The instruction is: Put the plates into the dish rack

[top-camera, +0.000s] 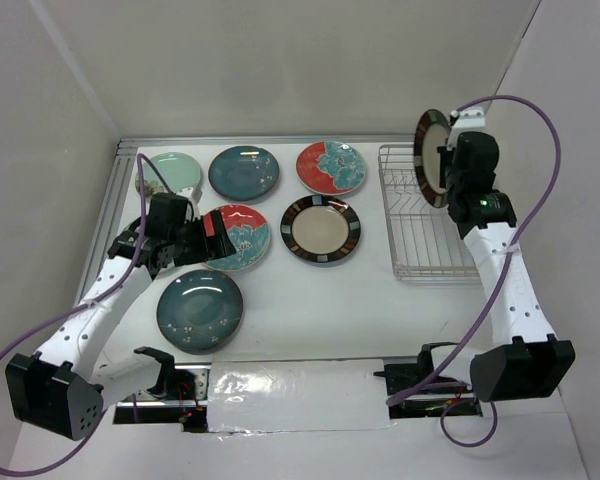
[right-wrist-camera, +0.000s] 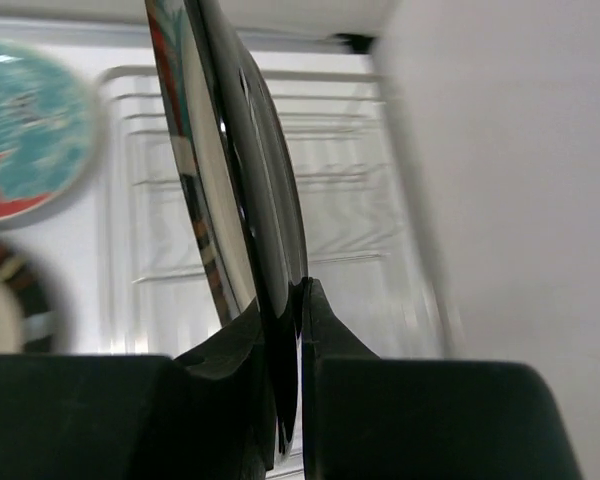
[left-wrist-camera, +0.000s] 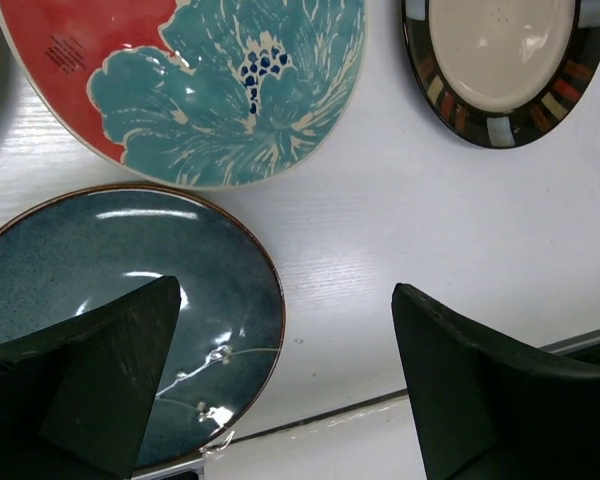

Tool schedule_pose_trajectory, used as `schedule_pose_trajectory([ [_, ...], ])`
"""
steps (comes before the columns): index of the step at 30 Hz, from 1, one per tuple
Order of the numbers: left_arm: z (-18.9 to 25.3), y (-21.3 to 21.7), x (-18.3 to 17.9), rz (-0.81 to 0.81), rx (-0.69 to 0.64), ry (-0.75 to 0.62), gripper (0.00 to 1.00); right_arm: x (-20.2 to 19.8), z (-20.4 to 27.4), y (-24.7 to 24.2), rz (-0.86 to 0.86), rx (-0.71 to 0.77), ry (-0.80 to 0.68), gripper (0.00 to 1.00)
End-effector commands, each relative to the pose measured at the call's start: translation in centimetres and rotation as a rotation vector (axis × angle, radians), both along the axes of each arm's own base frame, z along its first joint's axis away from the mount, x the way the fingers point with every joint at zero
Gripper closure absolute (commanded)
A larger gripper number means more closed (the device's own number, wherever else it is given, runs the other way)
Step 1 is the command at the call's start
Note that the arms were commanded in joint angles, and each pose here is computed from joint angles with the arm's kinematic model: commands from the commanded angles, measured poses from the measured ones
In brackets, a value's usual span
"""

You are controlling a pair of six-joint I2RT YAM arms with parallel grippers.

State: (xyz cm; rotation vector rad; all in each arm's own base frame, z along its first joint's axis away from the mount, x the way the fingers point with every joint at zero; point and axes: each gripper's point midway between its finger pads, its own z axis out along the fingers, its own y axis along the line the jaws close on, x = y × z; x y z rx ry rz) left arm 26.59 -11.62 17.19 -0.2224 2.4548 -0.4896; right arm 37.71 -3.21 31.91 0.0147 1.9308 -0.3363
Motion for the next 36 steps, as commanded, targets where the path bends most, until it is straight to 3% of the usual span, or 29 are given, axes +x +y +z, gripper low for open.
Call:
schedule_pose_trajectory([
  [1,1.0,0.3,-0.4,-0.083,0.007,-0.071,0.01,0.8,9.8,-5.2,-0.145,-0.118,-0.345,1.00],
  [10,-0.4,-1.1,-0.8,-0.168,-0.055,-0.124,0.01,1.0,11.1,-11.7,-0.233,-0.178,-0.410,1.00],
  [20,-0.9,-1.6,0.2,-0.222,-0.095,-0.170,0.01,3.0,6.8,-16.5,-0.274,-0.174,-0.360,1.00],
  [31,-2.1,-0.9,0.3,-0.204,-0.090,-0.138,0.02,4.7,4.2,-18.0,-0.274,-0.192,-0.333,1.00],
  [36,-2.4,-0.9,0.3,-0.204,-0.089,-0.129,0.02,5.3,6.8,-18.2,-0.264,-0.222,-0.380,1.00],
])
